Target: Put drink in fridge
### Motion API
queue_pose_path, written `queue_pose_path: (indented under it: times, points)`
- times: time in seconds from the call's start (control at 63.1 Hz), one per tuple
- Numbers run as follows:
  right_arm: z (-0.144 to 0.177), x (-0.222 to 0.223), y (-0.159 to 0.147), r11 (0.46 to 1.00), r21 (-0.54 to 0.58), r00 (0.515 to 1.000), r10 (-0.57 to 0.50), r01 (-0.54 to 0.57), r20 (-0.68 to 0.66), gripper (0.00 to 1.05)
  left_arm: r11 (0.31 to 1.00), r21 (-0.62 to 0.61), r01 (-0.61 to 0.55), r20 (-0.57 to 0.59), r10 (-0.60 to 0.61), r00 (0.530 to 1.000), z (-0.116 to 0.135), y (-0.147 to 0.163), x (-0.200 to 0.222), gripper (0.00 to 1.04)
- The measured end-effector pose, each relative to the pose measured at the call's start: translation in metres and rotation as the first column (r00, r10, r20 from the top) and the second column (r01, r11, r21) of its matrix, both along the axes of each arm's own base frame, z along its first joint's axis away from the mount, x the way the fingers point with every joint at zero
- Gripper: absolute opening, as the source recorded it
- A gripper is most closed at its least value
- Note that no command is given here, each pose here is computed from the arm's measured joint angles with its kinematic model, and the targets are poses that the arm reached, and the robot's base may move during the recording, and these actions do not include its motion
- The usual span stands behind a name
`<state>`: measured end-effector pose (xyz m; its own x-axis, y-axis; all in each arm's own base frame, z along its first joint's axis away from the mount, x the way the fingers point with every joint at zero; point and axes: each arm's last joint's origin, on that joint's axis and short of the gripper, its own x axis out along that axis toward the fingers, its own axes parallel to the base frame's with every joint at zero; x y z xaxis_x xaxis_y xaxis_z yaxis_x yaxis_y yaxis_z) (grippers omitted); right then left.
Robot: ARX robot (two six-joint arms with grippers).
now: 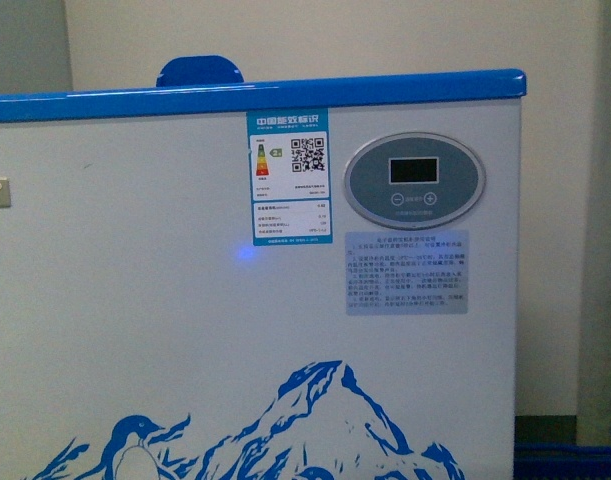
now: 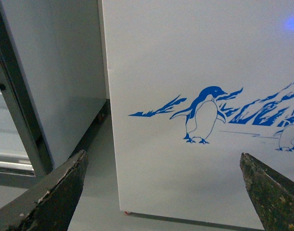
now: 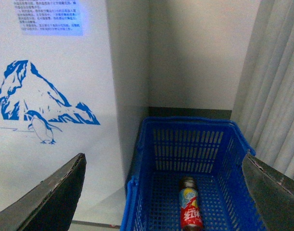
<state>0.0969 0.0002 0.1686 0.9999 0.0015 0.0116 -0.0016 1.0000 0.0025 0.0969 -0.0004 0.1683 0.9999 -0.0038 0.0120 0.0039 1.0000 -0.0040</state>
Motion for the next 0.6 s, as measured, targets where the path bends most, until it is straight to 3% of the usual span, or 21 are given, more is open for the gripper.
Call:
queue_pose_path:
  times: [0.602]
  points:
    - [0.0, 0.0, 0.0, 1.0, 0.0, 1.0, 0.001, -0.001, 0.0, 0.97, 1.0, 0.0, 0.0, 0.0, 0.0, 1.0, 0.0, 0.0, 0.0, 0.97]
